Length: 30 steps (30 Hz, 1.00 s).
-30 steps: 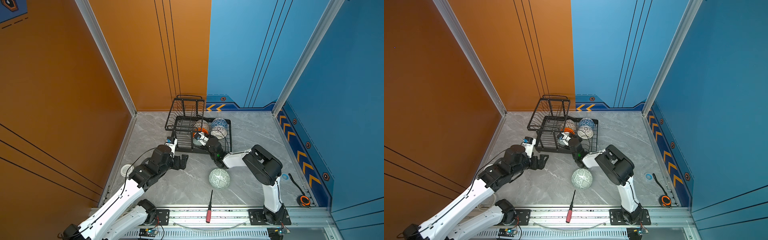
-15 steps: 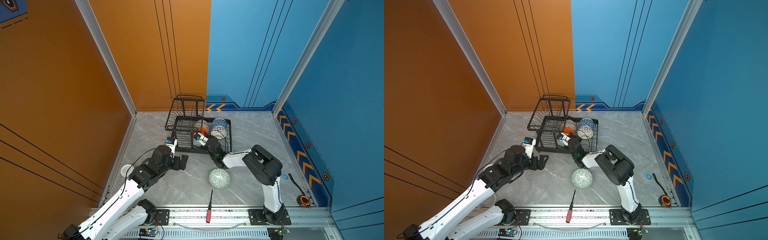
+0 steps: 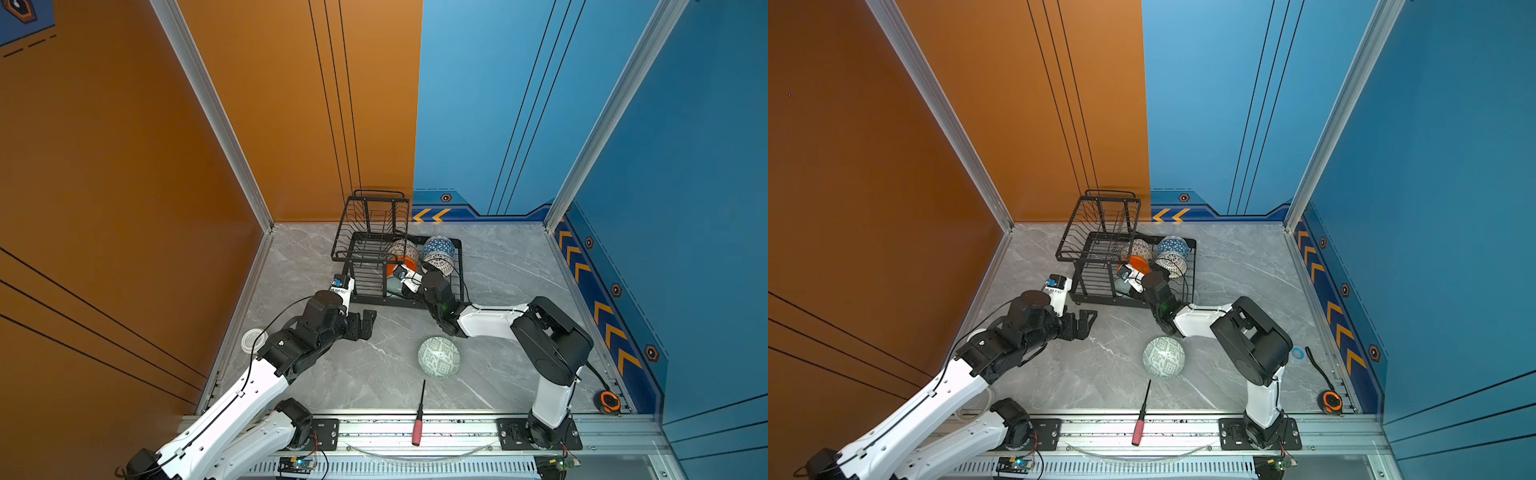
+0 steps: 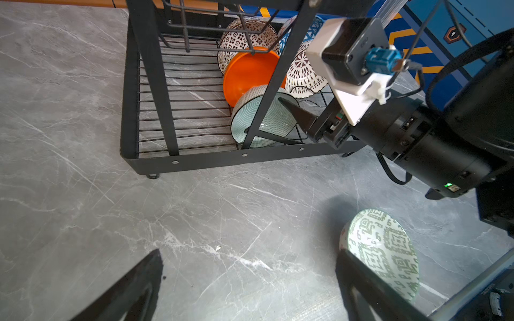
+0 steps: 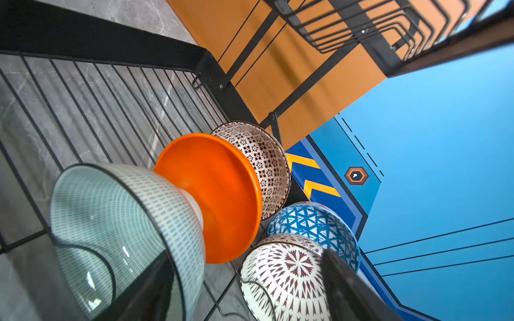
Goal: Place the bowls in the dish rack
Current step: 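Withdraw the right gripper from the rack while the left gripper reaches toward the white-and-green bowl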
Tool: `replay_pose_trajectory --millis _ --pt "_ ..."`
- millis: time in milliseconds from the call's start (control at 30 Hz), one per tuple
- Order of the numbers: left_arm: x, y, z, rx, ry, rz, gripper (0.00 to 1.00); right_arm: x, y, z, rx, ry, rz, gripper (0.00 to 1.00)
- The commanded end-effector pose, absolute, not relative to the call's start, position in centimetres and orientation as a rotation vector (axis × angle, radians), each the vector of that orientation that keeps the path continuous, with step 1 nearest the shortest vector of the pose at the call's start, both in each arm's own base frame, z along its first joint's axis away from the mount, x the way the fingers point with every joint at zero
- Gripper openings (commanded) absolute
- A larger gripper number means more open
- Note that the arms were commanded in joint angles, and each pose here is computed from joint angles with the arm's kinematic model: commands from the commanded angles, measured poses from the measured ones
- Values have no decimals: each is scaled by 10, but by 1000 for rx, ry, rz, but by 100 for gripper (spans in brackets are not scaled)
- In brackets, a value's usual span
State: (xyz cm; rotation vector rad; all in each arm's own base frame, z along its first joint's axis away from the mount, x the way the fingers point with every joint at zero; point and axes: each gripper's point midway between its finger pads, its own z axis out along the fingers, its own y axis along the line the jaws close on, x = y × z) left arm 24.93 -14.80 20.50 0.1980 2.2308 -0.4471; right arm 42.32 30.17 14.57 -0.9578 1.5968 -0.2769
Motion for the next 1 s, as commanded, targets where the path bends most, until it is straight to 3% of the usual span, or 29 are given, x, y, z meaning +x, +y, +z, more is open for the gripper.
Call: replay_pose_trajectory --millis 0,300,633,967 --pt "245 -148 207 192 2225 -463 98 418 293 157 -933 1614 -237 89" --pt "246 -149 210 204 2216 -469 98 400 279 171 -927 1655 -146 100" --pt "239 -152 219 221 2216 -499 98 375 239 181 -885 1802 -105 100" --pt "212 -174 213 351 2267 -440 98 321 191 225 -614 1904 72 100"
